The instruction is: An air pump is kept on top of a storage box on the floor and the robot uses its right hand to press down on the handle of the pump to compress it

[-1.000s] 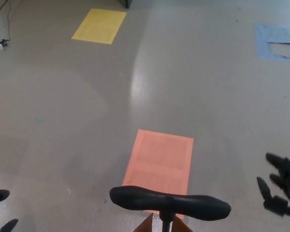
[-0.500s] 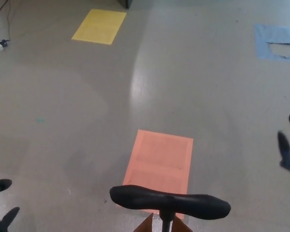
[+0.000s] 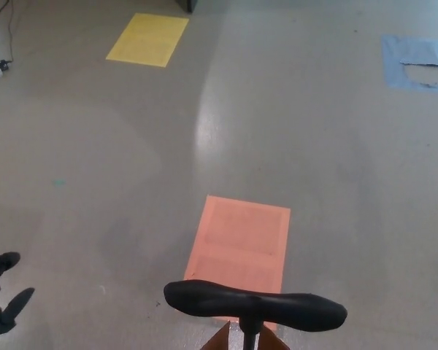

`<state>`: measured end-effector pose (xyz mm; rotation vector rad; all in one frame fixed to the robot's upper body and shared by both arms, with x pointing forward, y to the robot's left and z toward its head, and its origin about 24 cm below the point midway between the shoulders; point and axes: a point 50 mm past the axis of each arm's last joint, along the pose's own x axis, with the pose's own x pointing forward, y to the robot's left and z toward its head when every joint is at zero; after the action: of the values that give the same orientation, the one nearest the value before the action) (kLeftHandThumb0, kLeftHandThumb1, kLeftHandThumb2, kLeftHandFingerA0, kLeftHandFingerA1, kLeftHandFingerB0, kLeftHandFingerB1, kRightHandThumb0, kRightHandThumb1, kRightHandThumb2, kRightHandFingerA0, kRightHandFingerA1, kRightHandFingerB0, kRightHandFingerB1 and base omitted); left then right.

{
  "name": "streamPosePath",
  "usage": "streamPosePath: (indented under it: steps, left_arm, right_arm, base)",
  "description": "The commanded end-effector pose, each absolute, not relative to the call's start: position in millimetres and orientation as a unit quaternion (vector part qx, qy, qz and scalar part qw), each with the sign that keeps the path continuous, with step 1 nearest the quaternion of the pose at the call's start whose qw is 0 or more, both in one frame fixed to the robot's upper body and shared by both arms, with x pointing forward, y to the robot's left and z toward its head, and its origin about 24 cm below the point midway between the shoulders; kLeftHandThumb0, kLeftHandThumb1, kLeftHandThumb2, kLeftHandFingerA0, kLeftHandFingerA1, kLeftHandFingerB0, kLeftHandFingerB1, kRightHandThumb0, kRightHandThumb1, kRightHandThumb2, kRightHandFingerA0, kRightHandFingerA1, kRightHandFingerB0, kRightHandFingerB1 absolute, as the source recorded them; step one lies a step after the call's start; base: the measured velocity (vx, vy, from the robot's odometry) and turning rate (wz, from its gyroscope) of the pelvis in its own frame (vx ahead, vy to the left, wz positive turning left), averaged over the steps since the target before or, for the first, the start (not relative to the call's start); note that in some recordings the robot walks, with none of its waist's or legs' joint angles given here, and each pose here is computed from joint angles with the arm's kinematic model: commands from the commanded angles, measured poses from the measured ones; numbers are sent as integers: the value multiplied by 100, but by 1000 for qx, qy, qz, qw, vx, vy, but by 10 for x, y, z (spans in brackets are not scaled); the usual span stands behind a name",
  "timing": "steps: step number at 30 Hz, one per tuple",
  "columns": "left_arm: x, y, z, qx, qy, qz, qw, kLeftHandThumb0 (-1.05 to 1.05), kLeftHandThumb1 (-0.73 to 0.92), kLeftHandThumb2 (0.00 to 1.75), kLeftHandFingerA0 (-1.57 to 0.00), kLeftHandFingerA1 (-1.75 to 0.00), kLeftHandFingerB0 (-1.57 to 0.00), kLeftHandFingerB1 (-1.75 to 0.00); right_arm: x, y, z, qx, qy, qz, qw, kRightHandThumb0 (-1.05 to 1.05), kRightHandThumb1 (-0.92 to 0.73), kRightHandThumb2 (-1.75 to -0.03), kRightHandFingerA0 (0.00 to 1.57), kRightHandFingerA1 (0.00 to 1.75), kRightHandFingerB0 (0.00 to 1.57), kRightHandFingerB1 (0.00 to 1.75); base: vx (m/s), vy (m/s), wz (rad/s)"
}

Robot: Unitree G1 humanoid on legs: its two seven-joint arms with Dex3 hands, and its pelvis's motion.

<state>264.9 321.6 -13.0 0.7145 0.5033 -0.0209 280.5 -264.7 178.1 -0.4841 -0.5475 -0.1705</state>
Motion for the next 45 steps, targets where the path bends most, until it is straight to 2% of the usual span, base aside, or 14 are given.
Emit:
streamPosePath:
  steps: [1, 3, 4, 5, 6, 10, 11, 24, 27, 28, 29, 31, 32, 45]
  left_arm:
    - [2750, 3329, 68, 356, 217, -8, 909, -65, 68, 98, -9, -45, 0, -34]
    - [2738, 3335, 55, 354, 220, -7, 909, -65, 67, 97, -10, -45, 0, -35]
    - [2720, 3339, 38, 352, 223, -7, 909, -60, 89, 67, -15, -32, -10, -23]
    - [2716, 3339, 34, 351, 223, -7, 909, -60, 89, 67, -15, -32, -10, -23]
    - [2706, 3337, 20, 350, 226, -7, 909, -65, 67, 97, -9, -45, 0, -34]
    - [2663, 3340, -23, 345, 231, -10, 910, -63, 68, 97, -4, -42, 0, -34]
    - [2652, 3339, -37, 344, 234, -10, 909, -64, 68, 97, -4, -42, 0, -33]
    - [2635, 3347, -73, 336, 245, -11, 909, -66, 68, 99, -6, -44, 0, -36]
    - [2679, 3347, -36, 342, 244, -12, 907, -33, 61, 112, -1, -49, 0, -48]
    - [2683, 3344, -32, 341, 243, -14, 908, -60, 86, 65, -14, -32, -10, -27]
    - [2683, 3343, -32, 340, 243, -15, 909, -60, 86, 65, -14, -32, -10, -27]
    - [2622, 3343, -87, 335, 249, -23, 908, -59, 85, 67, -14, -33, -10, -26]
    - [2610, 3346, -95, 337, 250, -26, 908, -33, 61, 112, -1, -49, 0, -48]
    - [2578, 3370, -118, 333, 261, -36, 906, -34, 59, 111, -1, -49, 0, -48]
  right_arm:
    - [1682, -1700, 3506, -382, -525, 241, 722, -80, -72, -96, 0, 4, 0, 6]
    - [1665, -1657, 3509, -399, -519, 257, 711, -75, -92, -73, 0, 4, 0, 4]
    - [1676, -1563, 3503, -409, -524, 269, 697, -93, -86, -120, 0, 6, 0, 6]
    - [1679, -1539, 3501, -410, -526, 271, 694, -93, -86, -120, 0, 6, 0, 6]
    - [1693, -1455, 3464, -409, -525, 288, 688, -90, -88, -123, 0, 8, 0, 9]
    - [1742, -1314, 3421, -396, -478, 365, 693, -89, -76, -98, 0, 2, 0, 7]
    - [1745, -1292, 3409, -391, -468, 379, 696, -92, -83, -120, 0, 8, 0, 8]
    - [1754, -953, 2998, -397, -401, 460, 686, -88, -85, -121, 0, 10, 0, 10]
    - [1775, -916, 2943, -414, -387, 471, 676, -92, -89, -122, 0, 7, 0, 7]
    - [1778, -901, 2916, -422, -381, 474, 672, -93, -90, -123, 0, 6, 0, 6]
    - [1779, -894, 2905, -426, -377, 477, 671, -93, -90, -123, 0, 6, 0, 6]
    - [1757, -869, 2833, -444, -360, 488, 660, -94, -92, -124, 0, 5, 0, 5]
    - [1762, -846, 2768, -443, -348, 496, 660, -94, -90, -122, 0, 6, 0, 6]
    - [1921, -706, 2270, -440, -244, 545, 671, -94, -88, -121, 0, 8, 0, 7]
  base:
    - [0, 0, 0]
    - [0, 0, 0]
    - [0, 0, 0]
    - [0, 0, 0]
    - [0, 0, 0]
    - [0, 0, 0]
    - [0, 0, 0]
    - [0, 0, 0]
    - [0, 0, 0]
    - [0, 0, 0]
    - [0, 0, 0]
    - [0, 0, 0]
    - [0, 0, 0]
    - [0, 0, 0]
